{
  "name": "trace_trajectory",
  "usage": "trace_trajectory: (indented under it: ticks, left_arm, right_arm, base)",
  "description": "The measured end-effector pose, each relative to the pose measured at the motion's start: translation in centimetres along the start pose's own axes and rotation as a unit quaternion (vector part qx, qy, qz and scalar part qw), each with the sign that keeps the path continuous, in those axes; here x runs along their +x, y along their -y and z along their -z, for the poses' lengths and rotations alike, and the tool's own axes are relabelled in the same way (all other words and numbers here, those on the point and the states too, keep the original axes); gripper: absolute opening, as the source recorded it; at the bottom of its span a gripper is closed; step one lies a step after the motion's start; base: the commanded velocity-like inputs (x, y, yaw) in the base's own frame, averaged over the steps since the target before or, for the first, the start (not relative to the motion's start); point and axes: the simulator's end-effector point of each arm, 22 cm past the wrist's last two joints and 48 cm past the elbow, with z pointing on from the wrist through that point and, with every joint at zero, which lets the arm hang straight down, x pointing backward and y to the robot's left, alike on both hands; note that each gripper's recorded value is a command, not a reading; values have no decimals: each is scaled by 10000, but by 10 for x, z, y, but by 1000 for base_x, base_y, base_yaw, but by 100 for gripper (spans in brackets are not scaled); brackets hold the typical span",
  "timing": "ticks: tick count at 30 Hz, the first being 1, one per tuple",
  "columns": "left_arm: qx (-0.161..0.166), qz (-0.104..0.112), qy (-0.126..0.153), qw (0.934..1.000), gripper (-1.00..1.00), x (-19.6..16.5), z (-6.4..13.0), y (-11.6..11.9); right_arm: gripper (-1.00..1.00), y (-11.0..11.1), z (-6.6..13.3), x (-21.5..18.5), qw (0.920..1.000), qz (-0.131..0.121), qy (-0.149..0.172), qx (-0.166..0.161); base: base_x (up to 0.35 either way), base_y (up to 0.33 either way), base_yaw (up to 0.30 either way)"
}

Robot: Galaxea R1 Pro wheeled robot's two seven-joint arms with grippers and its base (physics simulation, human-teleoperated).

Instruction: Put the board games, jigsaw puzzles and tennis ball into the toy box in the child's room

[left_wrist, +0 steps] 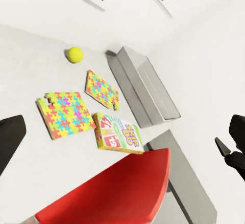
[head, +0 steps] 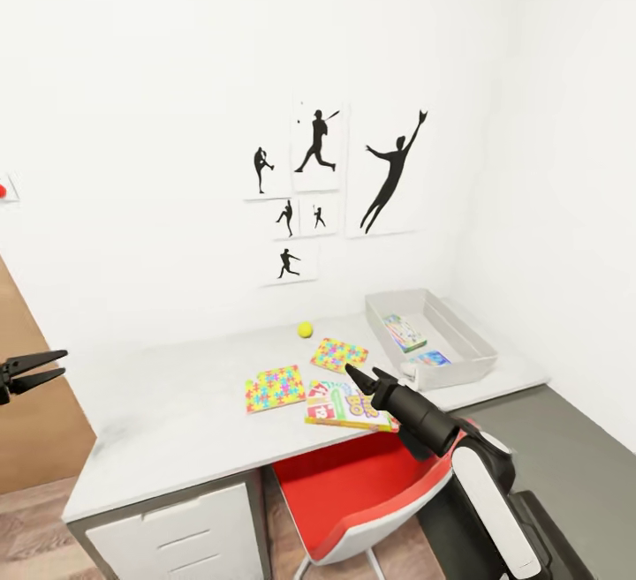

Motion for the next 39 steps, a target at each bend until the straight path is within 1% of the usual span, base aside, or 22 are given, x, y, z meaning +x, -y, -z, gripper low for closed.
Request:
trace_trajectory:
  ticks: [5, 16, 28, 34, 39]
  left_arm:
    - [8, -3, 5, 10000, 100, 0, 0, 1]
    - [14, -4, 9, 10000, 100, 0, 0, 1]
    - [15, -4, 10, 10000, 100, 0, 0, 1]
    - [17, -4, 9, 10000, 100, 0, 0, 2]
    - [16, -2, 9, 10000, 100, 0, 0, 1]
  right_arm:
    - [100, -1, 0, 0, 10000, -1, 9, 4]
    - [100, -2, 0, -1, 10000, 4, 12, -10]
    - [100, -3, 0, -1, 10000, 11, 18, -21]
    - [100, -4, 0, -1, 10000, 8, 16, -32]
    - [100, -4, -1, 0, 10000, 8, 7, -36]
  base:
    - [-13, 122, 281]
    - [-38, 215, 272]
    - [5, 211, 32]
    - [142, 218, 0]
    - [72, 76, 0]
